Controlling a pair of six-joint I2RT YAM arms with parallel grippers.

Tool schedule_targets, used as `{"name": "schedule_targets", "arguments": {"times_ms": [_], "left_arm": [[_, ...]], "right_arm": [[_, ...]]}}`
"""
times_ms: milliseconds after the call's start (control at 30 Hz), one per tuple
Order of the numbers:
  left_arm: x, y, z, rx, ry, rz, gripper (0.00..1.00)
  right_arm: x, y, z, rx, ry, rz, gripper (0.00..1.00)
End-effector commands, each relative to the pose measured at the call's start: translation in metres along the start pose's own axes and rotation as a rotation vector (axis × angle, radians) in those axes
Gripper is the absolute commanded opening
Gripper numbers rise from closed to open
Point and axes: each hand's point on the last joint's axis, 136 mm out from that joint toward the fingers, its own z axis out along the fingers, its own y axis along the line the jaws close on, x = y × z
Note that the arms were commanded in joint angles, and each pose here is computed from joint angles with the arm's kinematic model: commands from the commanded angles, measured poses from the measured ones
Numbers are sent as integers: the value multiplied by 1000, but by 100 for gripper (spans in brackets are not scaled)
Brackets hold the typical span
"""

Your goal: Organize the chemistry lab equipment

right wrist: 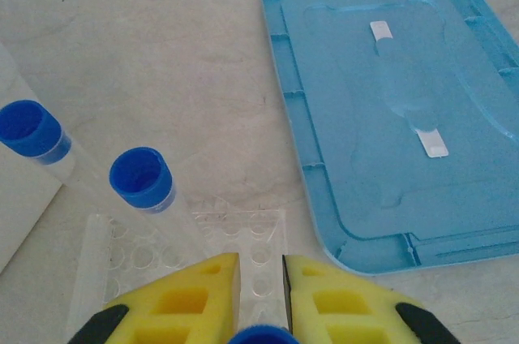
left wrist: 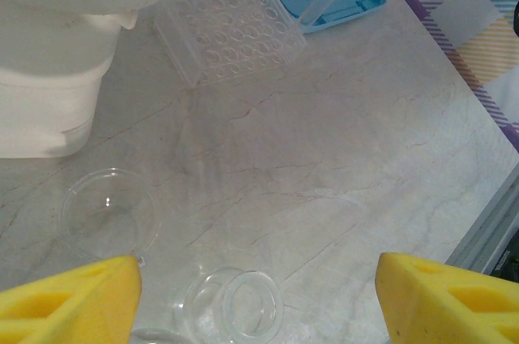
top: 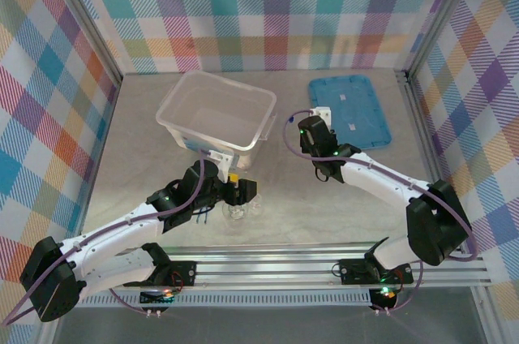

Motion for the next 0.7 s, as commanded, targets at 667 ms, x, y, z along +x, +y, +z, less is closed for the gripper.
{"name": "schedule_targets", "arguments": {"times_ms": [667], "left_arm": [[2,7,-1,-10,0,-17,76]], "right_arm": [[15,-2,10,32,23,7,21]]}}
